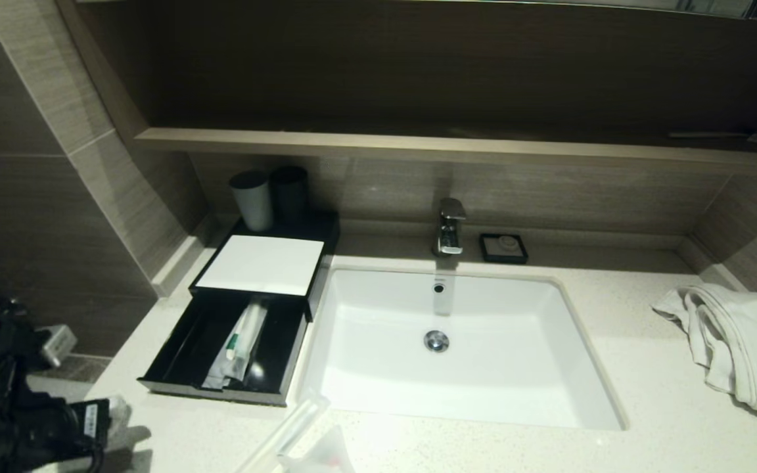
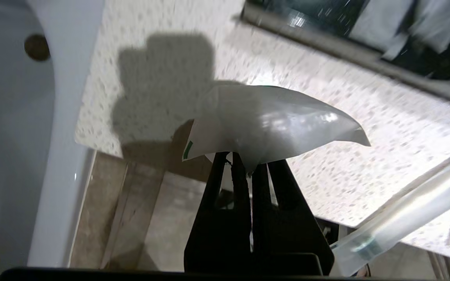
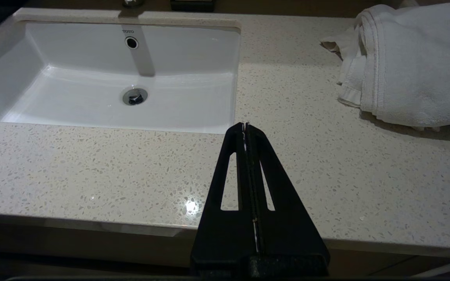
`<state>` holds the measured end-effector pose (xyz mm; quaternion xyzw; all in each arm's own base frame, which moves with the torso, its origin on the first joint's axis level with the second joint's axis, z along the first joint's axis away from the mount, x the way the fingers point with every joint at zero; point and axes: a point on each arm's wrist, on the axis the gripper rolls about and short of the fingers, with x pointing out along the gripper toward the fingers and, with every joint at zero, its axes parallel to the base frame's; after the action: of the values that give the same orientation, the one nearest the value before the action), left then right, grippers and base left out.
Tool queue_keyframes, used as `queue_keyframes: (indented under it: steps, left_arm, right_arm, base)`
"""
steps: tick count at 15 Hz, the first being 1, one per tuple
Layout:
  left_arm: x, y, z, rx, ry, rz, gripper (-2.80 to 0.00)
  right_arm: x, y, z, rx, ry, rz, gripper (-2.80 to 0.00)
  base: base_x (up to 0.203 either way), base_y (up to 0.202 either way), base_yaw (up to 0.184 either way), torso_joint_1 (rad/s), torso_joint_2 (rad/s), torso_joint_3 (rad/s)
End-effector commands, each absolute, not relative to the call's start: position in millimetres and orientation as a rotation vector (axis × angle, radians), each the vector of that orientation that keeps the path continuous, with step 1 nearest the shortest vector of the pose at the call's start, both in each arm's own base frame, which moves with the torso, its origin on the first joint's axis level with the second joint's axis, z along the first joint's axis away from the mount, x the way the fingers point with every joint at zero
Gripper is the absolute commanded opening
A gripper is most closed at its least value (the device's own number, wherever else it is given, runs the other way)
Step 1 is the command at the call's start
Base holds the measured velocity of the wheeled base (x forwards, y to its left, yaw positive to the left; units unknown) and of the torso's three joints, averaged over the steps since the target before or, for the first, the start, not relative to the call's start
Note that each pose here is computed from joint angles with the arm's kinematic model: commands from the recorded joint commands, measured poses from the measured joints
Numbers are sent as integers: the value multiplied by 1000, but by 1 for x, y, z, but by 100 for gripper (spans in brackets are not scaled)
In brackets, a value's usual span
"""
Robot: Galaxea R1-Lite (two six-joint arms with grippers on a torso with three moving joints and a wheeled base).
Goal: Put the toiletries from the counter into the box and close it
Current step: Pick up the bathroom toiletry, then place the bathroom toiletry into the drawer
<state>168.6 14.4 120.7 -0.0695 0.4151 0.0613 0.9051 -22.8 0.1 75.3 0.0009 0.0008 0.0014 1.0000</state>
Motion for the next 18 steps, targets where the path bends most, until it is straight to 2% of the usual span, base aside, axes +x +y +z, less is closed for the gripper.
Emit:
queue_keyframes:
  steps: [1, 7, 14, 18]
  left_arm:
    - [170, 12, 144, -136, 762, 107, -280]
    - [216, -20, 166, -75, 769, -48, -280]
    - [275, -70, 148, 21, 868, -116, -280]
    - [287, -88, 143, 37, 908, -140, -280]
  right_arm:
    - [-23, 0, 75, 2, 2, 3, -280]
    - [-23, 0, 75, 2, 2, 2, -280]
    - [-23, 0, 75, 2, 2, 3, -280]
    - [-23, 0, 75, 2, 2, 3, -280]
  base:
    - [0, 0, 0, 0, 0, 0]
    - [0, 0, 0, 0, 0, 0]
    - [0, 0, 0, 0, 0, 0]
    - [0, 0, 0, 0, 0, 0]
